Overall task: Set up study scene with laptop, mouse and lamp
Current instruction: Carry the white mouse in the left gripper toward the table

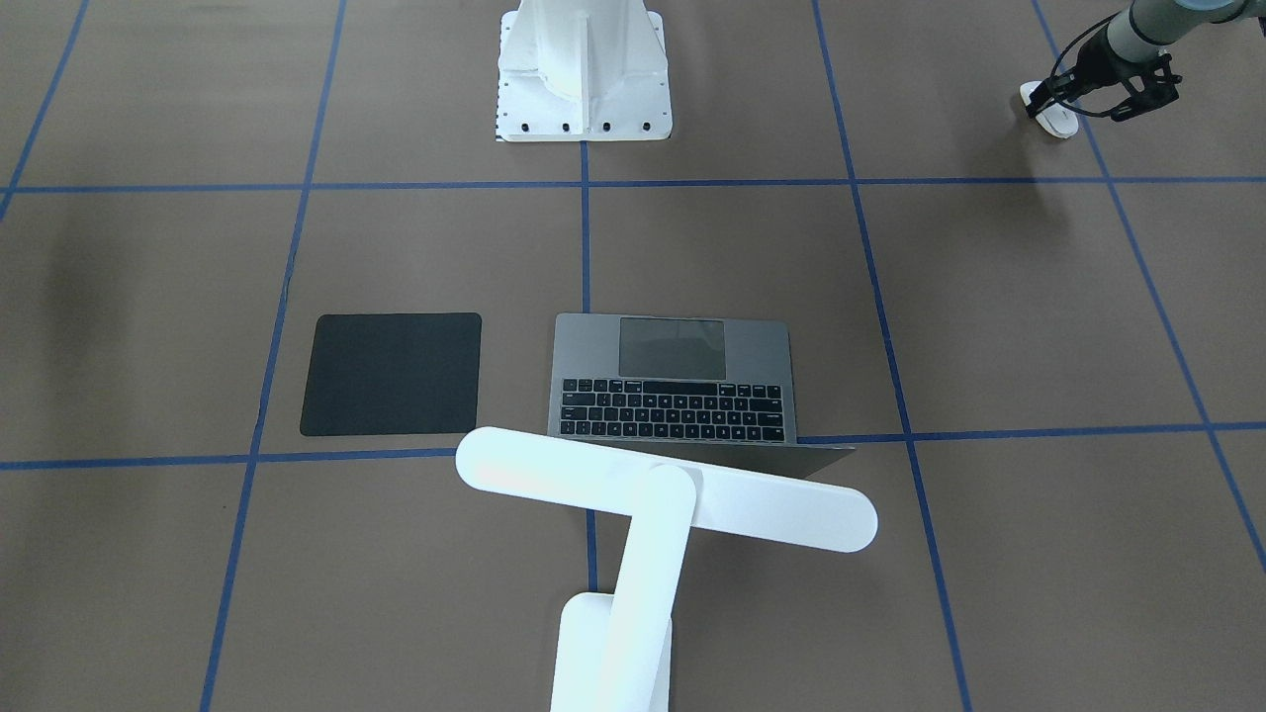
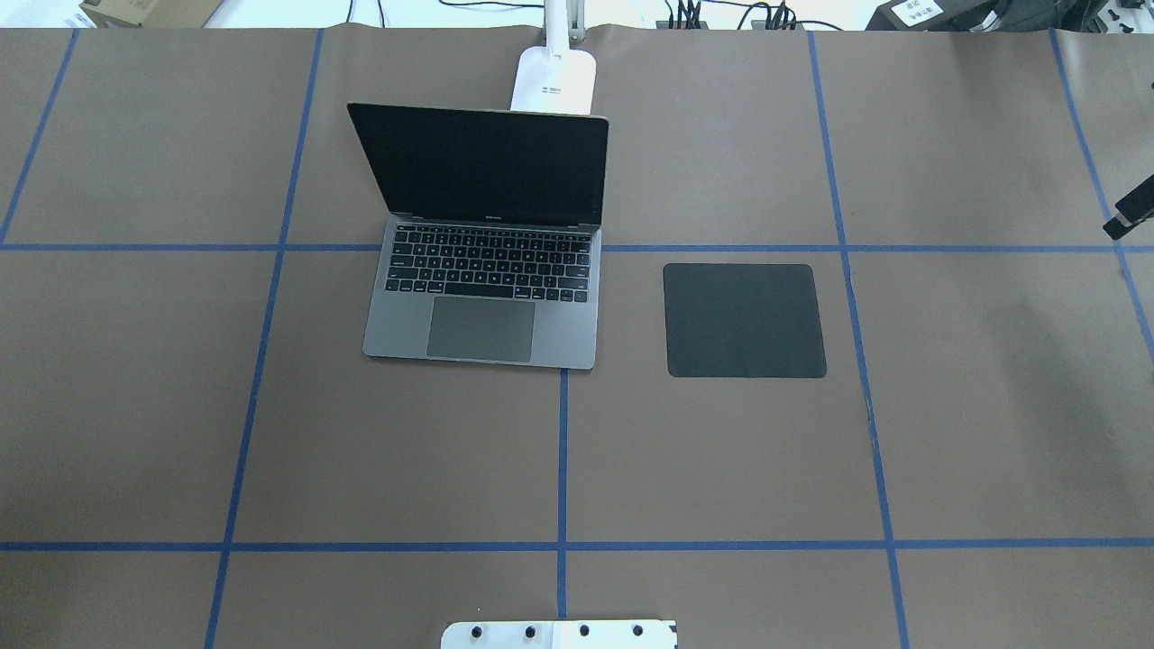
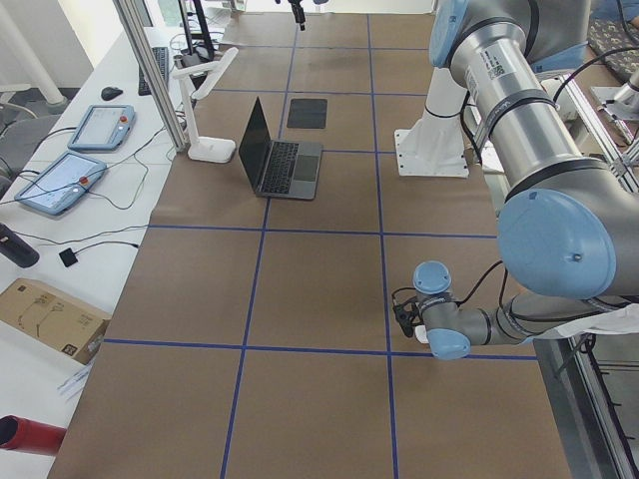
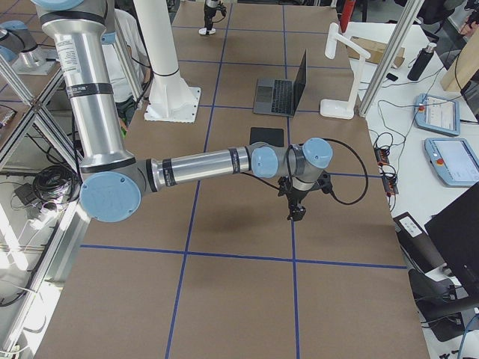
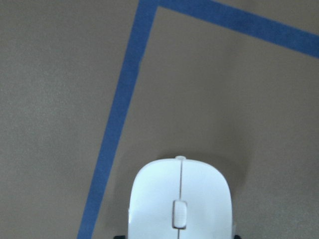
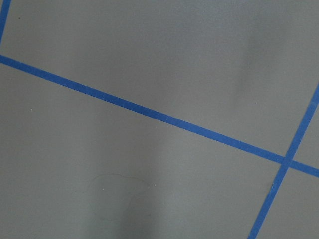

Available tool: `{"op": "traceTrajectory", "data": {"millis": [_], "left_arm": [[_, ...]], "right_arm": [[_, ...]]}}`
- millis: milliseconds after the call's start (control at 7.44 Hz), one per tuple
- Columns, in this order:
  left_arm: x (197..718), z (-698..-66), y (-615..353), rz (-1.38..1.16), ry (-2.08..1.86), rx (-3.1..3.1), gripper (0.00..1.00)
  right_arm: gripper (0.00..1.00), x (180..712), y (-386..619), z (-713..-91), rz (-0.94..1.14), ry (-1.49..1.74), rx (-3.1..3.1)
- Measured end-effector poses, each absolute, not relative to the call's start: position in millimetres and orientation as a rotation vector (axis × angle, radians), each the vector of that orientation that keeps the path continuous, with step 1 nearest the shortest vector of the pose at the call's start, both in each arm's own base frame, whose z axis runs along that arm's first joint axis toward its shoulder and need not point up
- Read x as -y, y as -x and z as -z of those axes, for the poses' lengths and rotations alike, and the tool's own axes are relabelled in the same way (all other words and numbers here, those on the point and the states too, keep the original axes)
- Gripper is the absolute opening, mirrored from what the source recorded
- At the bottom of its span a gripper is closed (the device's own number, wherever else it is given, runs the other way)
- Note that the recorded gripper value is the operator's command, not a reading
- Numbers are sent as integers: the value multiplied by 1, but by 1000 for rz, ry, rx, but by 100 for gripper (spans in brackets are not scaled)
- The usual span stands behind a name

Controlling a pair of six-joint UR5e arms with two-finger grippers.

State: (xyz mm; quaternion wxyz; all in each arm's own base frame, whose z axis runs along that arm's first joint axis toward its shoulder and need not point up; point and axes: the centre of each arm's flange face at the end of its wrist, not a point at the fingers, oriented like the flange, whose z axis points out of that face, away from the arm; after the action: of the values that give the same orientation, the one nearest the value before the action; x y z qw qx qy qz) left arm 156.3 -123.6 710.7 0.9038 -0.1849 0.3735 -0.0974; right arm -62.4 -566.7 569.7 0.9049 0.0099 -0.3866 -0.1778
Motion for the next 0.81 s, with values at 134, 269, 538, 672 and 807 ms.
{"op": "traceTrajectory", "data": {"millis": [134,269,538,672,807], "left_arm": [[124,-705,-157,196,381,-801,23],[125,-693,-162,189,380,-837,23],[129,-652,-186,160,388,-931,23],[131,-632,-197,141,393,-964,23],[135,-613,-214,117,380,-991,23]], "right_arm": [[99,567,62,-569,366,-21,799],[99,567,63,-569,367,-21,799],[99,567,63,-569,366,-20,799],[99,567,63,-569,367,-20,799],[99,567,63,-569,367,-21,799]]}}
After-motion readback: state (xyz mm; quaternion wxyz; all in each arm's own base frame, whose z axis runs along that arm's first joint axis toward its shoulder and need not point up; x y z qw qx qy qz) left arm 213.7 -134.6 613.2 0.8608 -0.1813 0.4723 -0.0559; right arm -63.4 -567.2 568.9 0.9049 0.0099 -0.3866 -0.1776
